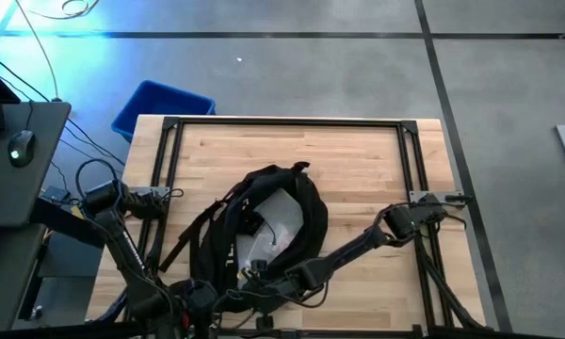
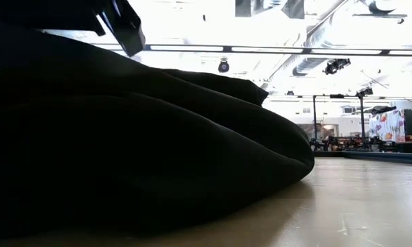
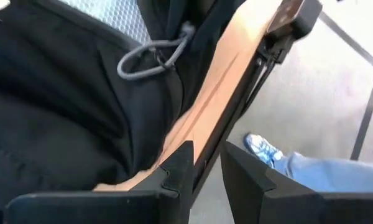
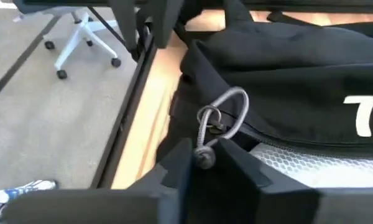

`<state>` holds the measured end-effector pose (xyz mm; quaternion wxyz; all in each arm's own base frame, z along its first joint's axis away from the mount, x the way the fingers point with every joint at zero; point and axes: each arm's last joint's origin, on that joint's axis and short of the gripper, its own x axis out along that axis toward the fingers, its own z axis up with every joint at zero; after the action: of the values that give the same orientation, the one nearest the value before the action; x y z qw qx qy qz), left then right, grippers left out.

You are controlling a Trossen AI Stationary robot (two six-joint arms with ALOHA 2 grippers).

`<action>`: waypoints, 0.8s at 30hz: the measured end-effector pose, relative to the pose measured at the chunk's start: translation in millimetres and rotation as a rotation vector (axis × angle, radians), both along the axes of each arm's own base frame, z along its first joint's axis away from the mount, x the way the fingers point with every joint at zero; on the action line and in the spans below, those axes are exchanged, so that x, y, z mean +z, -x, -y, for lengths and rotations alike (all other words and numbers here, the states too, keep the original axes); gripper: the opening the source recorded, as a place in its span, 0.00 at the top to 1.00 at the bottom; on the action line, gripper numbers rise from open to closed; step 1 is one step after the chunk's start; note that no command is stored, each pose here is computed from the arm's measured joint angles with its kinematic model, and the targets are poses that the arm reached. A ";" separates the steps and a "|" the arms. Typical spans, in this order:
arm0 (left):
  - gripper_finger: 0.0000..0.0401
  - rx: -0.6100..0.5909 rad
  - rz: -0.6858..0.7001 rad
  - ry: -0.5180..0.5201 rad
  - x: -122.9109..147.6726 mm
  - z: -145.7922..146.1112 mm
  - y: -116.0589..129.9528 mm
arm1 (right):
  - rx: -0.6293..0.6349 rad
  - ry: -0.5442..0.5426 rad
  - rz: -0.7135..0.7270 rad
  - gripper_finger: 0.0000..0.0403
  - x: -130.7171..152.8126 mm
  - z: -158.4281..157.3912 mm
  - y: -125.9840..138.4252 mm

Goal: Unpack backpack
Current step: Close the black backpack

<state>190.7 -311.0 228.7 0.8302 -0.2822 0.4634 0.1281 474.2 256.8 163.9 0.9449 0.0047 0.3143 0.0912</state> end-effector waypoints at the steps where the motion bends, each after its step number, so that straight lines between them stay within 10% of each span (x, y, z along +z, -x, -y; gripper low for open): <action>1: 0.85 0.010 0.008 -0.002 -0.8 0.4 -0.1 | 0.000 0.007 -0.014 0.94 -2.0 0.3 0.6; 18: 0.74 -0.107 0.158 -0.034 -10.2 19.3 -9.6 | -0.008 -0.009 -0.085 0.99 75.8 25.7 -14.6; 24: 0.70 0.090 0.163 0.045 -12.4 15.2 -11.8 | 0.053 0.013 -0.063 1.00 84.4 38.2 -21.2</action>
<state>202.5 -326.2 216.3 0.8520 -0.3308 0.3841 0.1312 495.4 218.6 248.3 0.9318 -0.0068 0.3443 0.1142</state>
